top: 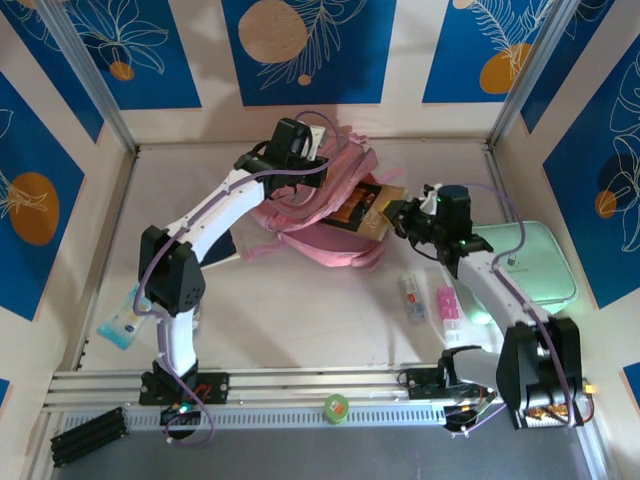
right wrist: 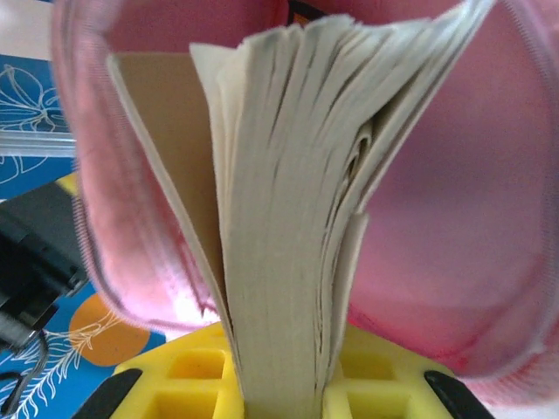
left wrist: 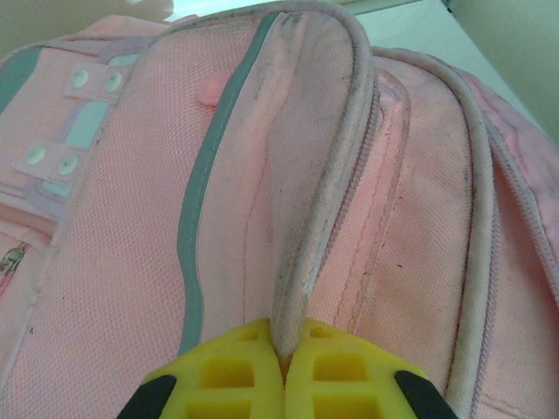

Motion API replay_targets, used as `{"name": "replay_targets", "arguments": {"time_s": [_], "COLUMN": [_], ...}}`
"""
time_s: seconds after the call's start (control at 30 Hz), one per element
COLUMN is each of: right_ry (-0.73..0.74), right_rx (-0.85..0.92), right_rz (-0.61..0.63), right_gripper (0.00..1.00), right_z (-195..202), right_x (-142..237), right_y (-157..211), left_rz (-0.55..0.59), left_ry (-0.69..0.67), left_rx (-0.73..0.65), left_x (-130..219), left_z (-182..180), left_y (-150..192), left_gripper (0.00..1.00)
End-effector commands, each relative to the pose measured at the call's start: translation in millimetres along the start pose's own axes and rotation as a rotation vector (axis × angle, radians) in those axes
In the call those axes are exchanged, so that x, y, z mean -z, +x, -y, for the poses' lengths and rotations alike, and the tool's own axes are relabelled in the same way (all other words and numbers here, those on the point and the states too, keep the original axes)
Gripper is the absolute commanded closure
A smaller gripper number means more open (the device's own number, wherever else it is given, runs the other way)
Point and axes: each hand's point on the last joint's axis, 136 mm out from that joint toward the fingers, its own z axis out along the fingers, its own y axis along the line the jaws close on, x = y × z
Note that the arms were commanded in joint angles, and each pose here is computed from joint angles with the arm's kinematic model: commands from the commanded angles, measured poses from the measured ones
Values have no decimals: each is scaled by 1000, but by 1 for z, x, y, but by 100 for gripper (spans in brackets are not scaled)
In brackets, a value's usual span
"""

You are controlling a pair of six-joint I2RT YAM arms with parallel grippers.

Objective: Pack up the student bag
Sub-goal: Place the book in the student bag.

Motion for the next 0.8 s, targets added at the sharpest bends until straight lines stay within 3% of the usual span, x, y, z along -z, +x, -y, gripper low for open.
{"name": "replay_targets", "arguments": {"time_s": [0.0, 0.2, 0.4, 0.77], "right_ry": [-159, -145, -119, 189], "right_rx": [83, -27, 11, -201], "right_rz": [75, 103, 100, 24], "right_gripper": [93, 93, 93, 93], "right_z": [-66, -67, -65, 36], "right_x": [-5, -33, -55, -97], "right_y": [-26, -49, -49, -18], "left_rz": [206, 207, 194, 180], "left_ry": [142, 175, 178, 214], "left_rx": [23, 45, 68, 107], "left_x": [43, 48, 47, 41], "left_z": [26, 28, 26, 24], "left_y": [-63, -66, -63, -59], "left_gripper": [100, 100, 100, 100]}}
